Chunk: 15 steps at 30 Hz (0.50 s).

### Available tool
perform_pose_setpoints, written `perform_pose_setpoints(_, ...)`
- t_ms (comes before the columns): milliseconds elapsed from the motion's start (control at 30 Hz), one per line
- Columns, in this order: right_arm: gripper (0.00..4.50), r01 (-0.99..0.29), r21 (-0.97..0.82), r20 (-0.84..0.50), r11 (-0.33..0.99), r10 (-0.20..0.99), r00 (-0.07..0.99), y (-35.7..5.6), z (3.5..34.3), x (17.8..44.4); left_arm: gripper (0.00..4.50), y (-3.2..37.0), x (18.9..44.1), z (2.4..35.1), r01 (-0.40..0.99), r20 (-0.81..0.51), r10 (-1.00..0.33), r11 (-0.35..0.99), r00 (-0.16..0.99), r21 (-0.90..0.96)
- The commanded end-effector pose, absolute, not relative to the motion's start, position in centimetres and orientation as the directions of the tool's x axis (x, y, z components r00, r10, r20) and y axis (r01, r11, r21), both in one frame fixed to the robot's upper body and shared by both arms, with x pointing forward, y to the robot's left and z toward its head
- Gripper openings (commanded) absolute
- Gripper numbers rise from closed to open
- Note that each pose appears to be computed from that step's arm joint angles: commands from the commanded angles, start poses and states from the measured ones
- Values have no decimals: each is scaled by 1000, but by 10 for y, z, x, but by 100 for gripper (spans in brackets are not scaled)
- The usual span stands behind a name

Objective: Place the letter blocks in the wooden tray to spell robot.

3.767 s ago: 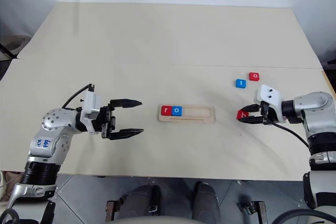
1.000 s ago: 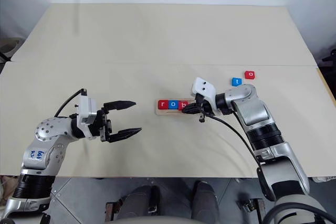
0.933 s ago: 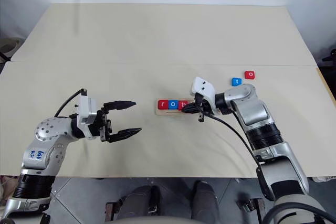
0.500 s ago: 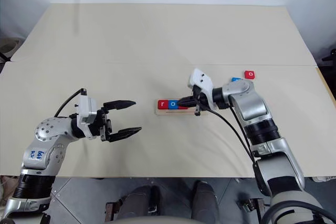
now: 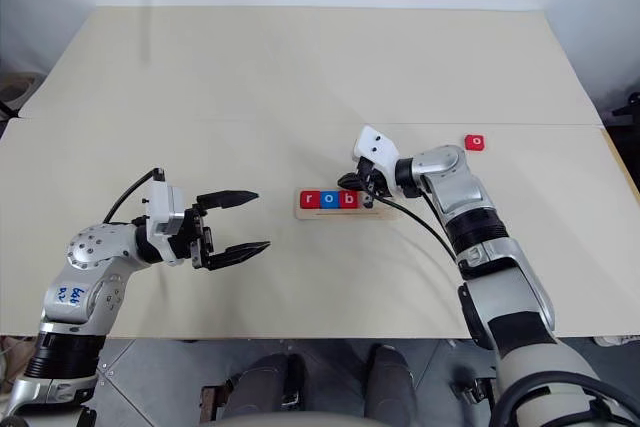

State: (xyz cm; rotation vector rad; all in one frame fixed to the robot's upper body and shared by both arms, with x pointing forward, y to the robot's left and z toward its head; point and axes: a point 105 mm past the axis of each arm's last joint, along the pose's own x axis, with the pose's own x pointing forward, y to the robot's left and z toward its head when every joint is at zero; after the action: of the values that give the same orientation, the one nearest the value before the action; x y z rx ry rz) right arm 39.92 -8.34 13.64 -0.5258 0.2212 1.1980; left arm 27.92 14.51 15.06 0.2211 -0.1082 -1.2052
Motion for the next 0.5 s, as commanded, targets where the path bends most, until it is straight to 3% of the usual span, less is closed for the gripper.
perform_pose_setpoints(33, 2, -924, -302, -437, 233, 828, 352, -83, 137, 400, 450, 143, 277, 161, 905, -5, -937, 335, 348, 260)
perform_pose_setpoints(500, 2, -955, -247, -490, 163, 830, 268, -87, 133, 388, 450, 145, 276, 161, 902, -4, -934, 343, 356, 261)
